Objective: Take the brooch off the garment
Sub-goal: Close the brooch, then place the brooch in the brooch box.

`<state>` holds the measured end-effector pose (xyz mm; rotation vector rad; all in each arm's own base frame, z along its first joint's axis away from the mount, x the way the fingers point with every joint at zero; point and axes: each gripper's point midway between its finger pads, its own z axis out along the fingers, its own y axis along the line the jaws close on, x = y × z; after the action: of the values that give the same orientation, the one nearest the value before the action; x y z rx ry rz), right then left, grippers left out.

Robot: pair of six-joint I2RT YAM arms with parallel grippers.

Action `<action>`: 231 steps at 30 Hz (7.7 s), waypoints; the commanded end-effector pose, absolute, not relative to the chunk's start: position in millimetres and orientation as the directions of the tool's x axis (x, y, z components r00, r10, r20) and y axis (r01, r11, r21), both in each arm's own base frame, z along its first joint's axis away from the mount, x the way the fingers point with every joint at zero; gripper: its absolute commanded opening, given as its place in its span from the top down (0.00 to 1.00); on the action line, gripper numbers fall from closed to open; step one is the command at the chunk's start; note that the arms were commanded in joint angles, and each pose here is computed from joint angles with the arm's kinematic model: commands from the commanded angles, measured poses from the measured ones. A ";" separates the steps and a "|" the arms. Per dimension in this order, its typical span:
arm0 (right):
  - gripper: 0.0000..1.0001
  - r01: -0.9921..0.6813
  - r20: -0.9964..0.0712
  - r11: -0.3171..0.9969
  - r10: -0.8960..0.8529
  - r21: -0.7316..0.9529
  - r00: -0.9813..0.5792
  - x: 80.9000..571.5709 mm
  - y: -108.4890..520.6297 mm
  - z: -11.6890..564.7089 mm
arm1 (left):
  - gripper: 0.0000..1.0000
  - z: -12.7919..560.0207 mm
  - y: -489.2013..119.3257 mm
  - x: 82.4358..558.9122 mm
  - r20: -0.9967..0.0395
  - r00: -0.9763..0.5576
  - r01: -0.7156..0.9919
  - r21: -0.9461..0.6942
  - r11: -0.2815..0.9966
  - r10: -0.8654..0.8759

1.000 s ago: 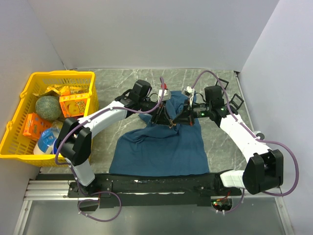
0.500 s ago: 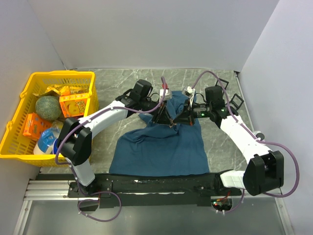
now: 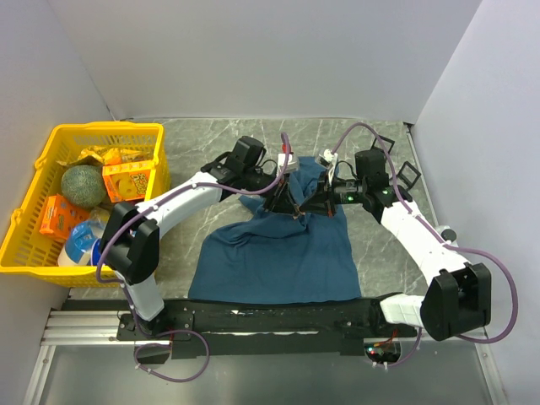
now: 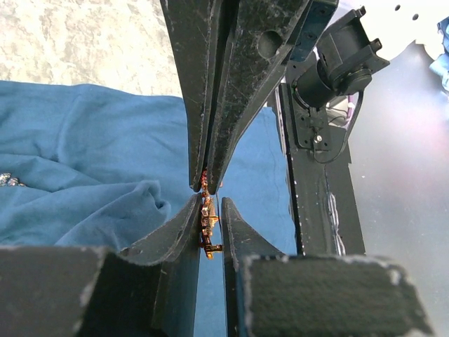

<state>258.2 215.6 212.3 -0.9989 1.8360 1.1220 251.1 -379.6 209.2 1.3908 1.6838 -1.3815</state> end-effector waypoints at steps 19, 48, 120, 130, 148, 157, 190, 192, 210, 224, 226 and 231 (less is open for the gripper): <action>1.00 -0.914 -0.909 0.265 -0.203 0.307 -0.365 250.7 218.0 230.6 | 0.68 238.5 -380.1 237.6 -0.910 -0.296 0.905 -0.365 -0.220 0.291; 1.00 -0.890 -0.888 0.224 -0.148 0.398 -0.434 250.0 215.6 237.9 | 0.63 230.3 -383.1 235.6 -0.908 -0.286 0.910 -0.357 -0.211 0.305; 1.00 -0.889 -0.892 0.258 -0.154 0.378 -0.424 254.2 213.4 234.0 | 0.91 219.5 -388.4 282.8 -0.875 -0.408 0.912 -0.406 0.065 0.261; 1.00 -0.888 -0.892 0.263 -0.156 0.377 -0.424 255.4 213.4 233.1 | 0.88 217.9 -386.7 275.5 -0.879 -0.379 0.920 -0.391 0.019 0.289; 1.00 -0.888 -0.892 0.264 -0.156 0.375 -0.423 255.3 212.5 232.7 | 0.52 234.8 -381.6 259.3 -0.901 -0.317 0.929 -0.358 -0.095 0.295; 1.00 -0.896 -0.908 0.326 -0.187 0.302 -0.374 262.7 205.9 227.6 | 0.29 243.2 -366.6 264.4 -0.918 -0.275 0.944 -0.314 -0.101 0.286; 1.00 -0.516 -0.785 0.696 -0.615 -0.499 -0.070 355.8 106.6 219.3 | 0.04 250.1 -299.6 304.7 -0.879 -0.220 0.960 -0.118 0.254 0.423; 1.00 -0.428 -0.761 0.716 -0.642 -0.552 -0.091 372.5 92.3 222.8 | 0.04 246.2 -295.7 305.9 -0.869 -0.269 0.944 -0.152 0.293 0.415; 1.00 -0.006 -0.598 0.689 -0.633 -0.725 -0.492 476.7 -36.1 169.0 | 0.04 235.9 -264.6 308.1 -0.887 -0.296 0.902 -0.139 0.408 0.354; 1.00 0.092 -0.459 0.529 -0.621 -0.844 -0.636 471.6 -115.1 151.7 | 0.04 237.6 -259.1 304.8 -0.884 -0.258 0.914 -0.093 0.395 0.389; 1.00 0.070 -0.436 0.518 -0.632 -0.853 -0.641 472.2 -118.6 146.6 | 0.04 242.2 -255.1 308.3 -0.880 -0.227 0.917 -0.049 0.396 0.418; 1.00 0.039 -0.379 0.464 -0.668 -0.885 -0.641 471.9 -122.7 133.9 | 0.04 247.0 -244.3 310.2 -0.842 -0.242 0.910 -0.025 0.415 0.482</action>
<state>469.4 -117.4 139.7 -0.4979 2.0178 -1.1508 307.0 -252.5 226.0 1.1453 1.8950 -0.7606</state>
